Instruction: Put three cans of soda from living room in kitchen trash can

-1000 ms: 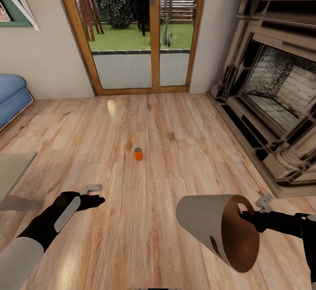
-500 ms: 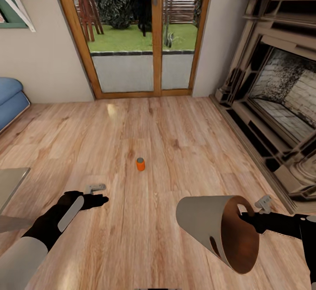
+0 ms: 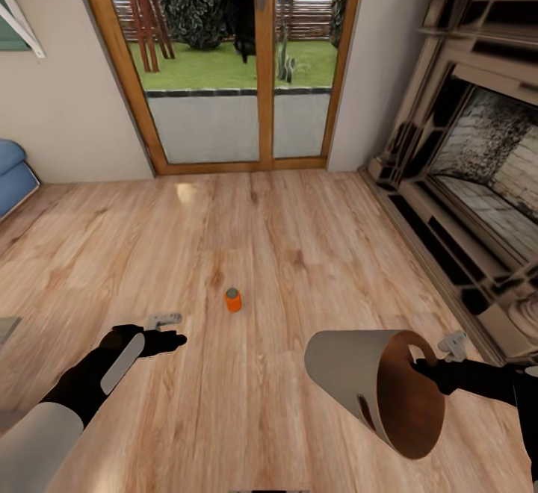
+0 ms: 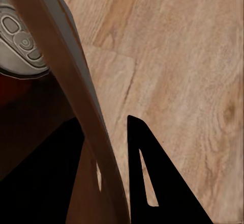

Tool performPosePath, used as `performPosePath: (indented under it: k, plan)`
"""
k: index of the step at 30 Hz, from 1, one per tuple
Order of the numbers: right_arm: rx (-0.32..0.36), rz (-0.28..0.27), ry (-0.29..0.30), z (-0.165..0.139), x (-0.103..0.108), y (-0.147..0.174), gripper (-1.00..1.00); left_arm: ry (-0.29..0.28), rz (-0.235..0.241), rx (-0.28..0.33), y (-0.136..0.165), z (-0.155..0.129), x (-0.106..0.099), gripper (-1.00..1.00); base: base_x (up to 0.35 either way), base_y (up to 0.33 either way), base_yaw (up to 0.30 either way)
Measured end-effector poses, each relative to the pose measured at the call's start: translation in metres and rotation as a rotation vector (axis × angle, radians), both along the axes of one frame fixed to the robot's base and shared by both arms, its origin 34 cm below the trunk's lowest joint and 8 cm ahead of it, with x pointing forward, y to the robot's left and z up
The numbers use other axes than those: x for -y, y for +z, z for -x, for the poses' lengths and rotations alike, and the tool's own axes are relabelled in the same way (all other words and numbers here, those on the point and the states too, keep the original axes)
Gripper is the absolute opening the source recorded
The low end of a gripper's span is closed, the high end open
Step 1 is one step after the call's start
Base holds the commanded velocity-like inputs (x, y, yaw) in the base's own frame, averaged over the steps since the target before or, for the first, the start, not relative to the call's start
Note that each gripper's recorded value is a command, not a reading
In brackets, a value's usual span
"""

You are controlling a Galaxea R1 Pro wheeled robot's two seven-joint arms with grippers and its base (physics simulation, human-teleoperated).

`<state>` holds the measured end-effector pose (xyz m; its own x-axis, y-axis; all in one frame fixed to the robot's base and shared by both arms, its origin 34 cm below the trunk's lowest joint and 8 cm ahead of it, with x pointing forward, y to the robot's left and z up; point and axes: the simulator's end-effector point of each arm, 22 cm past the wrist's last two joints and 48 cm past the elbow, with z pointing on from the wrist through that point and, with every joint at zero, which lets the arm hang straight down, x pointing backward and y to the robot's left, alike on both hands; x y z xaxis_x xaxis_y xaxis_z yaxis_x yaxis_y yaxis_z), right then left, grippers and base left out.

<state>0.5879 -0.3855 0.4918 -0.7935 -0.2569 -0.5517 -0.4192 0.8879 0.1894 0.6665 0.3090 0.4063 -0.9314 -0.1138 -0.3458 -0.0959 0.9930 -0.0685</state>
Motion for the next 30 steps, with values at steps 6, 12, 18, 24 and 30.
performPosePath:
  k: [6, 12, 18, 24, 30]
  plan:
    - [0.006, 0.017, -0.019, -0.003, 0.005, -0.001, -1.0, -0.044, -0.013, -0.013, -0.005, 0.006, 0.01, 1.0, 0.324, -0.076, 0.0]
    - [0.007, 0.021, -0.025, -0.003, 0.006, -0.002, -1.0, -0.048, -0.011, -0.029, -0.009, 0.009, 0.013, 1.0, 0.324, -0.021, 0.0]
    - [0.003, 0.021, -0.022, -0.003, 0.002, -0.003, -1.0, -0.065, 0.0, -0.13, 0.024, -0.023, 0.008, 1.0, 0.325, -0.003, 0.0]
    - [0.006, 0.024, -0.021, -0.003, 0.003, -0.002, -1.0, -0.027, 0.063, -0.164, 0.076, -0.09, 0.01, 1.0, 0.326, 0.0, 0.0]
    - [0.009, 0.023, -0.017, -0.004, 0.0, -0.001, -1.0, -0.028, 0.19, -0.197, 0.086, -0.103, 0.039, 1.0, 0.324, -0.019, 0.0]
